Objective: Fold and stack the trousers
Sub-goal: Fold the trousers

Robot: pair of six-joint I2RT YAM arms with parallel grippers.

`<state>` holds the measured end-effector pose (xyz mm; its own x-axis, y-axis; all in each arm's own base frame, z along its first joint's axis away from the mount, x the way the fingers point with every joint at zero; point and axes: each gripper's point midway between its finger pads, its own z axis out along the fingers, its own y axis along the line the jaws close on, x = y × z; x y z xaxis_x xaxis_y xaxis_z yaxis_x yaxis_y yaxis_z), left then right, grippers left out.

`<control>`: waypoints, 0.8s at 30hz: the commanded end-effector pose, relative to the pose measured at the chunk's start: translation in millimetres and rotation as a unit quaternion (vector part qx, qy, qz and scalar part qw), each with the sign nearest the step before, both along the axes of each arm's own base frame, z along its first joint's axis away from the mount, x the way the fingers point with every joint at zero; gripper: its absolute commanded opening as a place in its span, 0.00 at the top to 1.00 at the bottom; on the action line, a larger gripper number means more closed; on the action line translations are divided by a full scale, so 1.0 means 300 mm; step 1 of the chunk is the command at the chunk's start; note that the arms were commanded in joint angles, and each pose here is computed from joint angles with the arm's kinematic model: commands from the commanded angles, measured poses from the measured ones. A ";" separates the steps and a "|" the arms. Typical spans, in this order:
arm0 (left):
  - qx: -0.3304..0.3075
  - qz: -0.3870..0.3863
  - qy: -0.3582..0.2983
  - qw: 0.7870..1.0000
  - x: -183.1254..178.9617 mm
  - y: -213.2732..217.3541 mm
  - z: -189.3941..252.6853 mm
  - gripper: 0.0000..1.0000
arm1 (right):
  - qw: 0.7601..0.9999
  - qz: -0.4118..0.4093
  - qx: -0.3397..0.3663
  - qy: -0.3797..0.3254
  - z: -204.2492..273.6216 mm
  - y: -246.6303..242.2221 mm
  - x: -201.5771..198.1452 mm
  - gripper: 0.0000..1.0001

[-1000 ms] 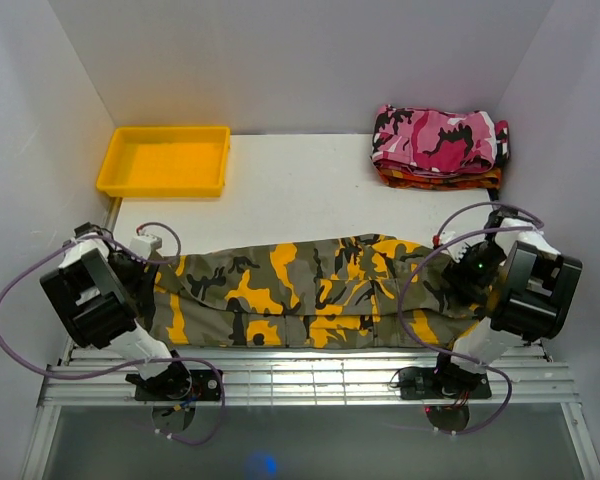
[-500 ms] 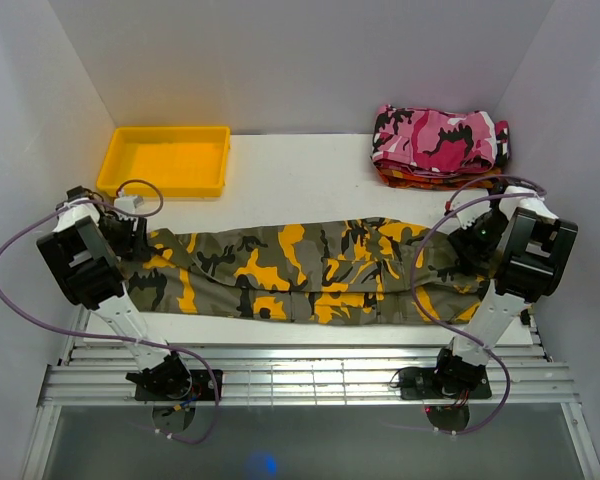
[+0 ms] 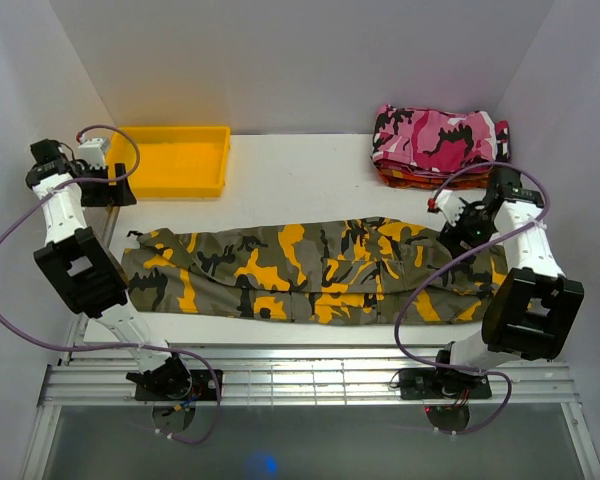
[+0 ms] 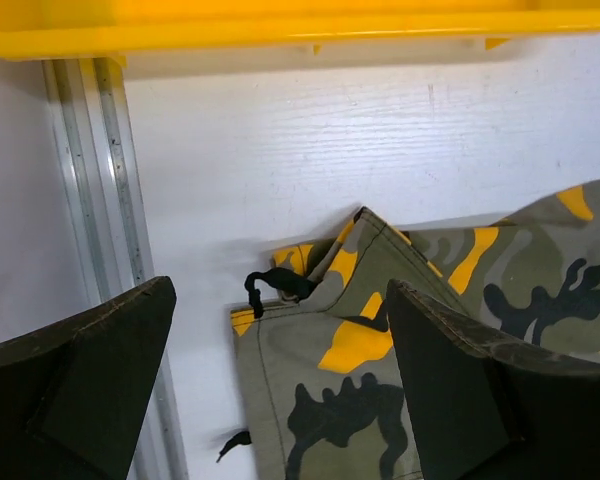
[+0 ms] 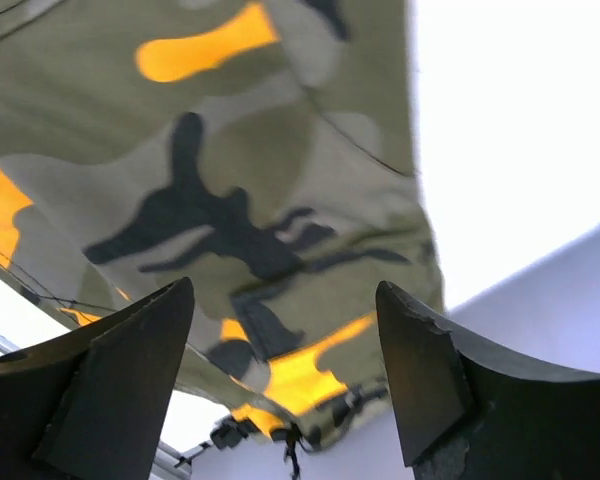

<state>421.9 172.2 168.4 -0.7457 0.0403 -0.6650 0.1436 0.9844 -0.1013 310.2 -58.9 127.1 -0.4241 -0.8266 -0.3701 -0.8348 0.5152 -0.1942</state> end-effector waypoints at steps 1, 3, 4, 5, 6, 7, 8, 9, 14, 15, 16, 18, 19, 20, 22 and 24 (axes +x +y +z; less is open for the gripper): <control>-0.022 0.042 0.008 0.999 0.036 -0.056 0.003 0.02 | 0.997 0.052 -0.019 0.048 -0.108 0.034 -0.082 0.22; -0.013 0.039 0.018 0.999 0.053 -0.097 -0.028 0.02 | 0.996 0.065 -0.031 0.044 -0.120 0.030 -0.092 0.23; -0.005 0.038 0.023 0.999 0.060 -0.108 -0.041 0.06 | 0.996 0.068 -0.035 0.049 -0.134 0.029 -0.103 0.24; 0.003 0.036 0.027 0.999 0.066 -0.120 -0.056 0.13 | 0.995 0.069 -0.036 0.060 -0.161 0.029 -0.127 0.24; 0.015 0.016 0.031 0.999 0.079 -0.146 -0.073 0.29 | 0.995 0.072 -0.038 0.063 -0.172 0.027 -0.133 0.24; 0.023 0.002 0.032 0.999 0.086 -0.156 -0.081 0.33 | 0.994 0.079 -0.039 0.066 -0.182 0.028 -0.141 0.26; 0.030 -0.017 0.035 0.999 0.090 -0.170 -0.092 0.34 | 0.993 0.081 -0.037 0.077 -0.201 0.031 -0.163 0.26; 0.045 -0.089 0.052 0.994 0.060 -0.208 -0.116 0.33 | 0.992 0.084 -0.037 0.081 -0.209 0.033 -0.173 0.26; 0.022 -0.208 0.103 0.973 0.054 -0.245 -0.230 0.28 | 0.990 0.088 -0.039 0.105 -0.245 0.026 -0.191 0.27; 0.016 -0.220 0.121 0.968 0.032 -0.247 -0.250 0.29 | 0.990 0.088 -0.040 0.105 -0.242 0.024 -0.186 0.27; 0.023 -0.237 0.124 0.963 0.034 -0.240 -0.270 0.28 | 0.989 0.089 -0.039 0.109 -0.247 0.024 -0.188 0.26; 0.025 -0.252 0.134 0.958 0.036 -0.232 -0.311 0.25 | 0.988 0.096 -0.039 0.112 -0.251 0.024 -0.187 0.25; 0.031 -0.263 0.131 0.955 0.040 -0.231 -0.318 0.23 | 0.988 0.099 -0.037 0.114 -0.249 0.025 -0.187 0.25; 0.031 -0.270 0.133 0.953 0.041 -0.230 -0.336 0.21 | 0.987 0.102 -0.035 0.120 -0.250 0.029 -0.197 0.25; 0.031 -0.278 0.136 0.950 0.036 -0.230 -0.353 0.21 | 0.985 0.109 -0.034 0.129 -0.253 0.029 -0.207 0.25; 0.021 -0.290 0.146 0.945 0.018 -0.240 -0.373 0.21 | 0.984 0.115 -0.037 0.133 -0.252 0.027 -0.217 0.24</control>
<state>426.0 104.0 32.8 -0.8066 0.4581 -0.3735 0.5536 0.8070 -0.2056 246.9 -49.1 45.1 -0.3356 -0.9160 -0.2197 -0.9396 0.3421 0.0091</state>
